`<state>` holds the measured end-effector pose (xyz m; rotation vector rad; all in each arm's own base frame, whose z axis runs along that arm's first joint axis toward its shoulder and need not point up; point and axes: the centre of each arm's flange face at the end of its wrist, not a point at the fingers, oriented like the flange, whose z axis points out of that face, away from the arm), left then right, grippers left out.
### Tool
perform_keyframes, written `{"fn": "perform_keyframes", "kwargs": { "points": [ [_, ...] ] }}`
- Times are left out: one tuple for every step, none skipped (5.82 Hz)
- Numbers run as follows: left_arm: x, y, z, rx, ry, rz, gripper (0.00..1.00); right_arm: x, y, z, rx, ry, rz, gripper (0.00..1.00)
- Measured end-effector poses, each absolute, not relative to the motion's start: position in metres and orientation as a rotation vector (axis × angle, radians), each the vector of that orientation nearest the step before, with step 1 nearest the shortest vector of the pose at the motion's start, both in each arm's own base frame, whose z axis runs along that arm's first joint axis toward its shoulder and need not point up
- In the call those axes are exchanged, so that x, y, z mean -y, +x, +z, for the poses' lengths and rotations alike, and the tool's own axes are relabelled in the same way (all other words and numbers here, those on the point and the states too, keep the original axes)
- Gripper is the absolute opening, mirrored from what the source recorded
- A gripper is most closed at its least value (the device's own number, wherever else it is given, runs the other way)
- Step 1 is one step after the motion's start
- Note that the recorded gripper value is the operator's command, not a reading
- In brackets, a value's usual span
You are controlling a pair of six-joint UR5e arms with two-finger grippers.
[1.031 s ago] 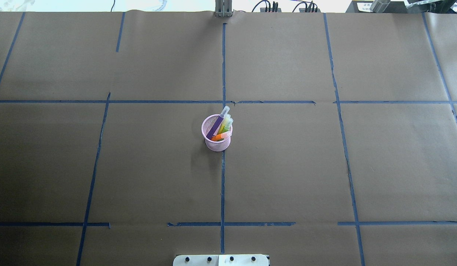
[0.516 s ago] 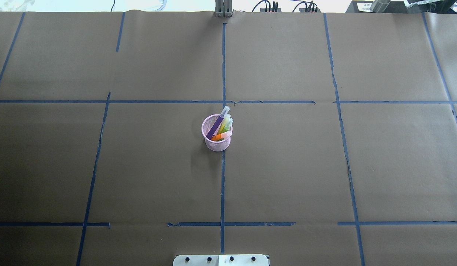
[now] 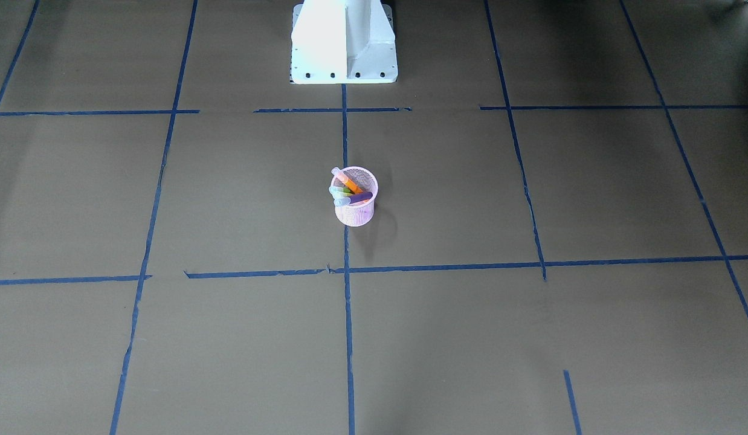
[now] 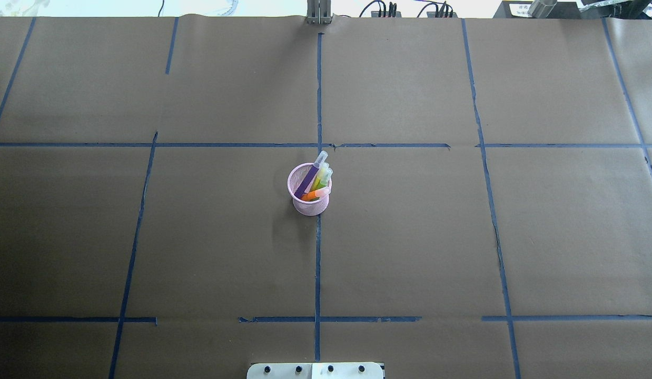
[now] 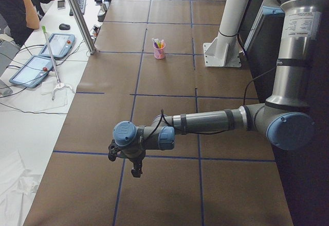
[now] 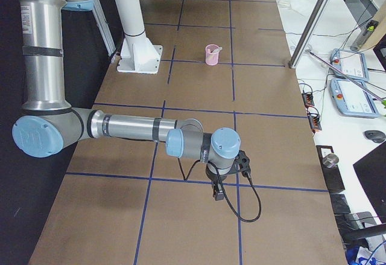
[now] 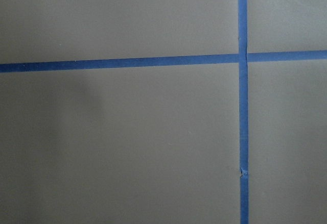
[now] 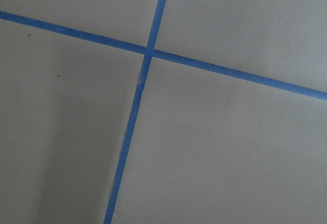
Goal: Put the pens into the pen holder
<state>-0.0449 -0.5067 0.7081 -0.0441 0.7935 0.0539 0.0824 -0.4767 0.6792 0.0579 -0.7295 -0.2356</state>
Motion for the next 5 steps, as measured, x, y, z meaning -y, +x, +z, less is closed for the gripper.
{"fn": "perform_keyframes", "kwargs": {
  "points": [
    [0.506,-0.045,0.692,-0.791,-0.054,0.053,1.0,0.476,0.083,0.681,0.722,0.056,-0.237,1.0],
    [0.504,-0.046,0.686,-0.787,-0.063,0.054,1.0,0.475,0.084,0.682,0.708,0.053,-0.242,1.0],
    [0.502,-0.046,0.687,-0.784,-0.068,0.054,1.0,0.475,0.085,0.684,0.696,0.053,-0.247,1.0],
    [0.499,-0.046,0.691,-0.783,-0.072,0.059,1.0,0.475,0.085,0.683,0.691,0.054,-0.25,1.0],
    [0.494,-0.046,0.695,-0.782,-0.073,0.066,1.0,0.475,0.085,0.683,0.687,0.055,-0.252,1.0]
  ]
}}
